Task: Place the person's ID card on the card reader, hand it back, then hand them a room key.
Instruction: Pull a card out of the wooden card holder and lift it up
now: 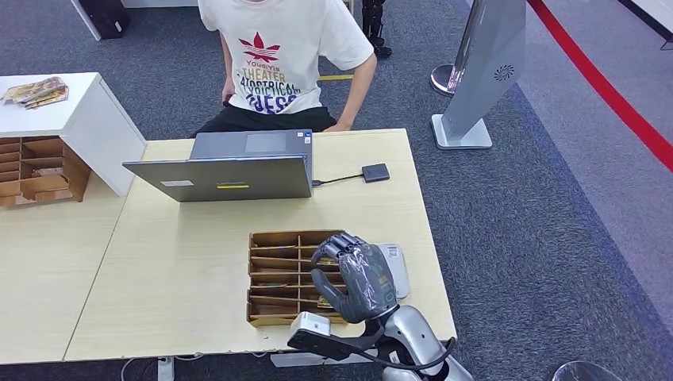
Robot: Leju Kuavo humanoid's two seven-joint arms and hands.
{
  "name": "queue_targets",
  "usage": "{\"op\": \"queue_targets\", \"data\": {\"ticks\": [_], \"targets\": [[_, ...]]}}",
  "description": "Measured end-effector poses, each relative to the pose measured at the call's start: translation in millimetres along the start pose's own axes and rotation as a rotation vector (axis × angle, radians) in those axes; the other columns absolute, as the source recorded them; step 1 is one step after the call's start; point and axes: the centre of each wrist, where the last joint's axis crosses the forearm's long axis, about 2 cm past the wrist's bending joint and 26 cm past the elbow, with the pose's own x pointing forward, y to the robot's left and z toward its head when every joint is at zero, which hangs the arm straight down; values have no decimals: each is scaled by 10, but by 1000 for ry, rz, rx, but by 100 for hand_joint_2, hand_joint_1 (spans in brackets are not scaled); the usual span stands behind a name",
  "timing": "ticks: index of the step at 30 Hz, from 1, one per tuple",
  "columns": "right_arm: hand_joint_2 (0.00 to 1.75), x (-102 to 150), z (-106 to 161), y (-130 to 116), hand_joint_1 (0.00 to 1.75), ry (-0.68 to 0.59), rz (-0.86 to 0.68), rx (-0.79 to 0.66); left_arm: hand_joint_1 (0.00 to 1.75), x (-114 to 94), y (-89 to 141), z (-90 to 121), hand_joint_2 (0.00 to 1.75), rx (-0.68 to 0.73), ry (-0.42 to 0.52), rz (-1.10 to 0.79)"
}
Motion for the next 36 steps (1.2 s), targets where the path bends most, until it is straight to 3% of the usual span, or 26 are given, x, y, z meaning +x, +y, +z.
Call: {"op": "queue_targets", "data": {"ticks": [9, 17, 23, 29, 33, 36], "targets": [[175, -51, -25, 81, 80, 13, 33, 37, 0, 4, 0, 1, 175, 2, -3, -9], [175, -88, -40, 119, 99, 29, 45, 54, 0, 6, 1, 1, 175, 3, -4, -13], [175, -106, -46, 149, 101, 40, 53, 65, 0, 9, 0, 1, 175, 3, -5, -14], [175, -114, -42, 172, 93, 47, 56, 74, 0, 12, 0, 2, 175, 4, -6, -15], [175, -113, -49, 185, 73, 48, 59, 78, 0, 15, 1, 2, 175, 4, -7, -16], [175, -117, -52, 192, 69, 49, 62, 82, 0, 18, 3, 2, 175, 4, -7, -16]]}}
